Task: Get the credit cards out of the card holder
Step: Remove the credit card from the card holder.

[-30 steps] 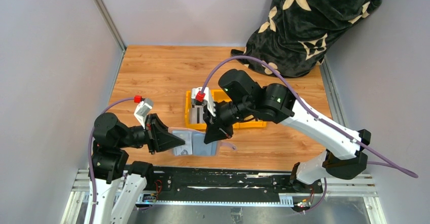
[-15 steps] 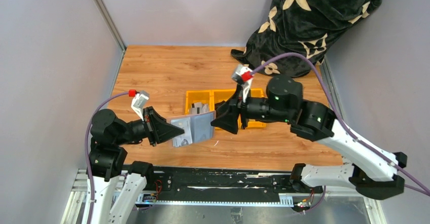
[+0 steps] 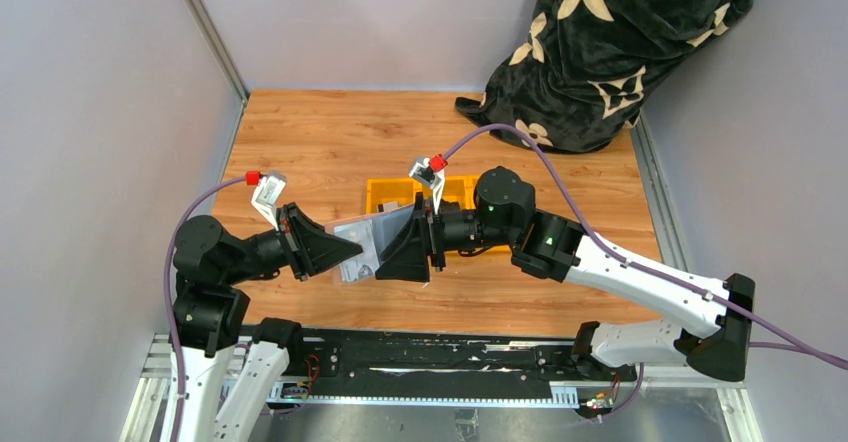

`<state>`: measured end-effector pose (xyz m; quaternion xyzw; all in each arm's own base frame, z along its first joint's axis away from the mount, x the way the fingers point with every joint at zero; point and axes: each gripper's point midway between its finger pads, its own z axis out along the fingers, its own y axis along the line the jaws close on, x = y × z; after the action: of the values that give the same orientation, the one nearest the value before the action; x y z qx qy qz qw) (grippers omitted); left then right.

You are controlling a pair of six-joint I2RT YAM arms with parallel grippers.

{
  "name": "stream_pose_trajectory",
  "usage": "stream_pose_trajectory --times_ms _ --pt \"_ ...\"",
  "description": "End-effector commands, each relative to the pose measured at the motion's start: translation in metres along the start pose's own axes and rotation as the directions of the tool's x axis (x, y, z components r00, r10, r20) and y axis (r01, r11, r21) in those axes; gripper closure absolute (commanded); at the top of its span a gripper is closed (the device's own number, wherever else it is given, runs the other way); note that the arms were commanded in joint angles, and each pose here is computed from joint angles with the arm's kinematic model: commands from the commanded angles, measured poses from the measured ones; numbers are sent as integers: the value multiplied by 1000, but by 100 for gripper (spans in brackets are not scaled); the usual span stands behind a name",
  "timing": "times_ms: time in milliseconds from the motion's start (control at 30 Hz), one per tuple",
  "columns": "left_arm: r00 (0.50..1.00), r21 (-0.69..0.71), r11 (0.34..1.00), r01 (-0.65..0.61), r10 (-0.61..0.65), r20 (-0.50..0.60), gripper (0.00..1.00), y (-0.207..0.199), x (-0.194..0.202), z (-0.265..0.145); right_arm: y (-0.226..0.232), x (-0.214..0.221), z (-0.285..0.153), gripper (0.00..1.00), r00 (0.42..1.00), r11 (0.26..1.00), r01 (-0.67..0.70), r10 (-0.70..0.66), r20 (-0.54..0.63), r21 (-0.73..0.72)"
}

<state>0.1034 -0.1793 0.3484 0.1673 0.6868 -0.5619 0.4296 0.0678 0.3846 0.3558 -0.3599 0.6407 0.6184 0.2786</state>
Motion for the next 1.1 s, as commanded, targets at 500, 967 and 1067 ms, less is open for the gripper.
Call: stream_pose_trajectory --times_ms 500,967,1067 --pt "998 92 995 -34 29 48 100 -32 -15 -4 37 -28 8 58 994 983 22 -3 107 -182" --pt "999 133 991 -11 5 45 62 -39 -7 -8 34 -41 20 100 983 977 -22 60 173 -213" --pt "999 185 983 1 -9 43 55 -49 -6 -10 34 -41 17 100 981 978 -8 47 186 -207"
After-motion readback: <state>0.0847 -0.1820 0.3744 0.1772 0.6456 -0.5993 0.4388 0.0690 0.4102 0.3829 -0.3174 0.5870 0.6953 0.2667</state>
